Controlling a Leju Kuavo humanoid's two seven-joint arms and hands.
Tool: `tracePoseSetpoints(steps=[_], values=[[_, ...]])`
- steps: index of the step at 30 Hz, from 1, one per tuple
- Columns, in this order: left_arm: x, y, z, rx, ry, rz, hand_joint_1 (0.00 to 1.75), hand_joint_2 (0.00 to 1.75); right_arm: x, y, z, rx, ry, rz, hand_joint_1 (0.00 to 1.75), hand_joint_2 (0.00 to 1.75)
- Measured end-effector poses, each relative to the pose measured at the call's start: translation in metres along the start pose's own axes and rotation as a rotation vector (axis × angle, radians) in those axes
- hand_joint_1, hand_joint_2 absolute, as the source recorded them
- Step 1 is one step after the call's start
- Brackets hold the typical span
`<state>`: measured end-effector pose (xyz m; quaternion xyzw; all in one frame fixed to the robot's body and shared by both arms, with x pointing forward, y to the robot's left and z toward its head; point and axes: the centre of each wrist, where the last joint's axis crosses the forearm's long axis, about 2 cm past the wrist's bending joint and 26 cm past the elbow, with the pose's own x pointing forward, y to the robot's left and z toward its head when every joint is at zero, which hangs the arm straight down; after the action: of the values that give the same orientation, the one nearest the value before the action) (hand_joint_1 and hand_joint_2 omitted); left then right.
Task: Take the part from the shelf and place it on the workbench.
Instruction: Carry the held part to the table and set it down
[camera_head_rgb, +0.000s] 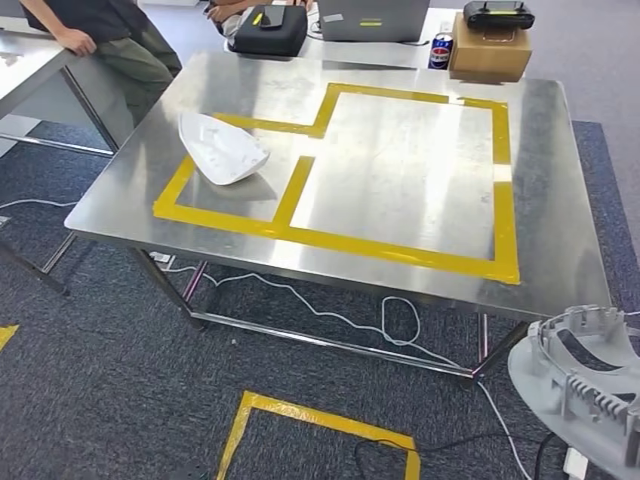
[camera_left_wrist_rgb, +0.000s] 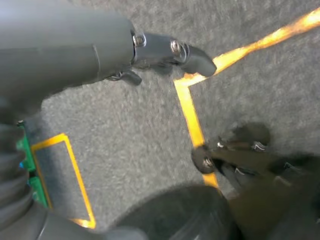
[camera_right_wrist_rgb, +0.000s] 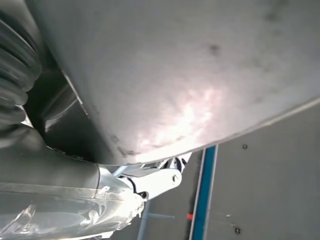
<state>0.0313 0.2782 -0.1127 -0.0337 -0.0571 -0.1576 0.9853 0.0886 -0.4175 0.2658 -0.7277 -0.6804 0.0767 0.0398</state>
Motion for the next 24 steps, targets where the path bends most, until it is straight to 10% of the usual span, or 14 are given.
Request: tracePoseSetpoints(steps=[24], values=[[-0.01,-0.001,0.0,0.0,0.023,0.026,0.0,1.75,-0.002,0.004,0.008,0.026,0.029,-0.008,1.75,1.75]])
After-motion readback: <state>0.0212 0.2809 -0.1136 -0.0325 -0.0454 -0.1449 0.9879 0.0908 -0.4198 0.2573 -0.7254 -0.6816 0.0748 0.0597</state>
